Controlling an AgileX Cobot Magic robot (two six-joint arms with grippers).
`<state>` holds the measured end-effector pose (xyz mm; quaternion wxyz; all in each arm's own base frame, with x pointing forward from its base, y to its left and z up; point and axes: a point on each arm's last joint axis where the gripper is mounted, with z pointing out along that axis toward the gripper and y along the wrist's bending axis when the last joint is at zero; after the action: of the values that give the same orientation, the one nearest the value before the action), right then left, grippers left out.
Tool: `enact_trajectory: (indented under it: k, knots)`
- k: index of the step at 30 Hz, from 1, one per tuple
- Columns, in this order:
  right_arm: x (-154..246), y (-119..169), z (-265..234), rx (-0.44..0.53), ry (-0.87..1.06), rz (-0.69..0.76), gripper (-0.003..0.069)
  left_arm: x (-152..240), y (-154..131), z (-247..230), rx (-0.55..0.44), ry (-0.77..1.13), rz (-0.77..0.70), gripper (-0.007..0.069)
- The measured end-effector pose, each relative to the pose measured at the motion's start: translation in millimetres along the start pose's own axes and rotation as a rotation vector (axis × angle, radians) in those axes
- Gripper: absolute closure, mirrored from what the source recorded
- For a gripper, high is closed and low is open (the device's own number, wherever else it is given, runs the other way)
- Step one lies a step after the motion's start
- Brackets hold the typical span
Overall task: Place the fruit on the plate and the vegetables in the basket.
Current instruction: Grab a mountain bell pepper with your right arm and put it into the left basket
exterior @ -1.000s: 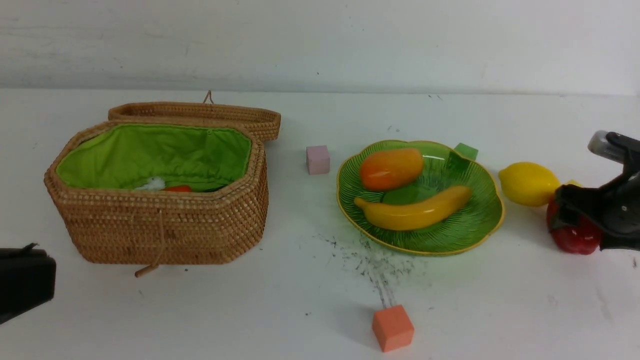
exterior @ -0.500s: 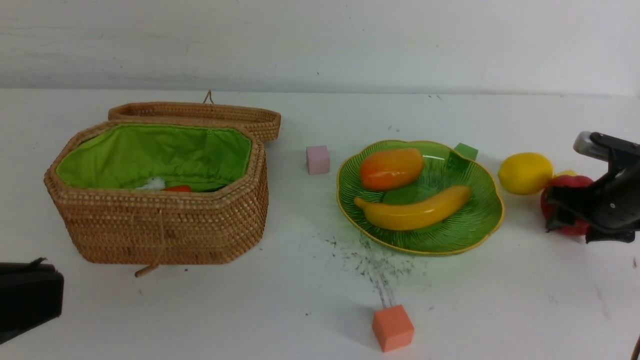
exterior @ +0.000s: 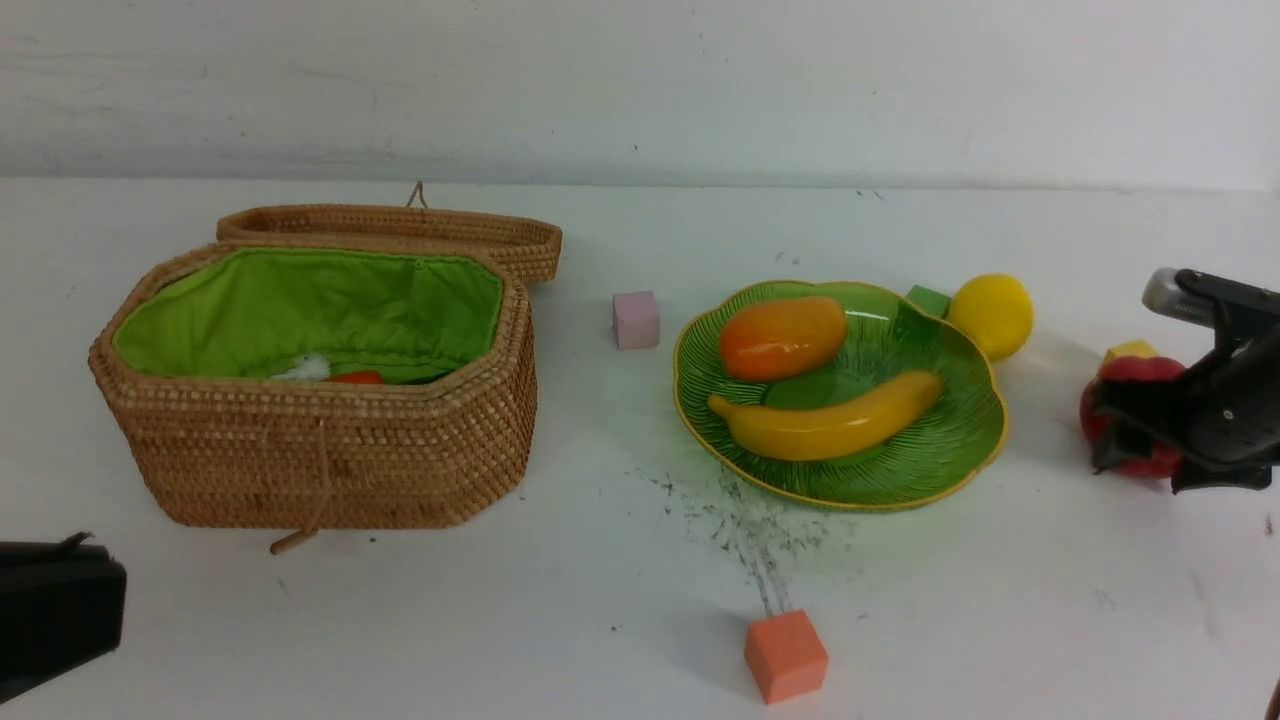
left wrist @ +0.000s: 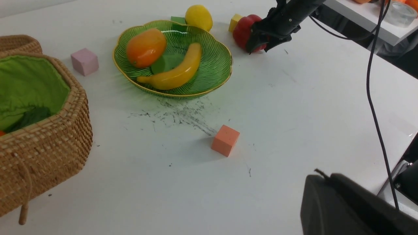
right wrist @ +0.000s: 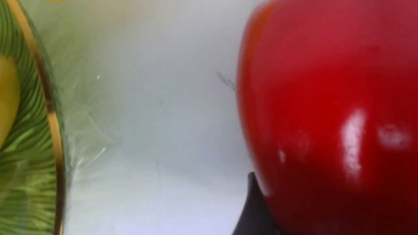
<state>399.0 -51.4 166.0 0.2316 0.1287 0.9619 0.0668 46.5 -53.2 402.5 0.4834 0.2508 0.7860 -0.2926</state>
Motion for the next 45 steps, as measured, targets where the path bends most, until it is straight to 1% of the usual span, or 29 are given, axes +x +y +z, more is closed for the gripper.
enact_trajectory:
  k: [5,13,18,19,20,22,23,24,25,28,31,33,35,36,38,40,41,42,45]
  knots:
    - [1,5,-21,-0.017,0.03,-0.017,0.0164,0,0,0,0.0,0.0,0.0,0.0621]
    - [3,18,-90,-0.058,0.031,-0.05,0.0164,0,0,0,0.0,0.0,0.0,0.0621]
    - [10,25,-114,-0.077,0.062,-0.069,0.0164,0,1,0,-0.006,-0.001,0.005,0.0621]
    - [12,29,-120,-0.083,0.066,-0.082,0.0164,0,1,0,-0.009,-0.002,0.008,0.0621]
    - [16,41,-132,-0.1,0.057,-0.119,0.0164,-1,2,0,-0.027,-0.007,0.018,0.0621]
    - [19,55,-139,-0.119,0.041,-0.159,0.0164,-1,5,0,-0.054,-0.014,0.027,0.0621]
    - [21,66,-145,-0.136,0.027,-0.196,0.0164,-2,8,0,-0.086,-0.023,0.029,0.0621]
    - [26,96,-157,-0.192,-0.005,-0.291,0.0164,-4,14,-1,-0.153,-0.044,0.028,0.0621]
    - [27,108,-161,-0.216,-0.02,-0.326,0.0164,-5,16,-1,-0.181,-0.056,0.015,0.0621]
    - [31,177,-189,-0.375,-0.138,-0.497,0.0164,-11,30,-5,-0.338,-0.119,-0.014,0.0621]
    - [39,236,-207,-0.512,-0.245,-0.63,0.0164,-12,41,-10,-0.461,-0.153,-0.07,0.0619]
    - [47,275,-212,-0.59,-0.297,-0.709,0.0164,-12,45,-13,-0.515,-0.159,-0.092,0.0619]
    - [52,305,-210,-0.641,-0.328,-0.766,0.0164,-11,48,-14,-0.551,-0.151,-0.105,0.0619]
    - [55,327,-203,-0.669,-0.344,-0.801,0.0164,-10,49,-15,-0.566,-0.145,-0.108,0.0619]
    - [60,358,-188,-0.699,-0.353,-0.836,0.0164,-9,50,-15,-0.578,-0.133,-0.117,0.0619]
    - [64,371,-177,-0.714,-0.358,-0.852,0.0164,-8,50,-15,-0.578,-0.131,-0.119,0.0619]
    - [65,389,-159,-0.723,-0.37,-0.864,0.0164,-8,50,-15,-0.576,-0.128,-0.122,0.0619]
    - [66,399,-149,-0.727,-0.387,-0.882,0.0164,-8,50,-15,-0.571,-0.126,-0.126,0.0619]
    - [69,417,-122,-0.725,-0.407,-0.926,0.0164,-7,49,-14,-0.557,-0.121,-0.136,0.0619]
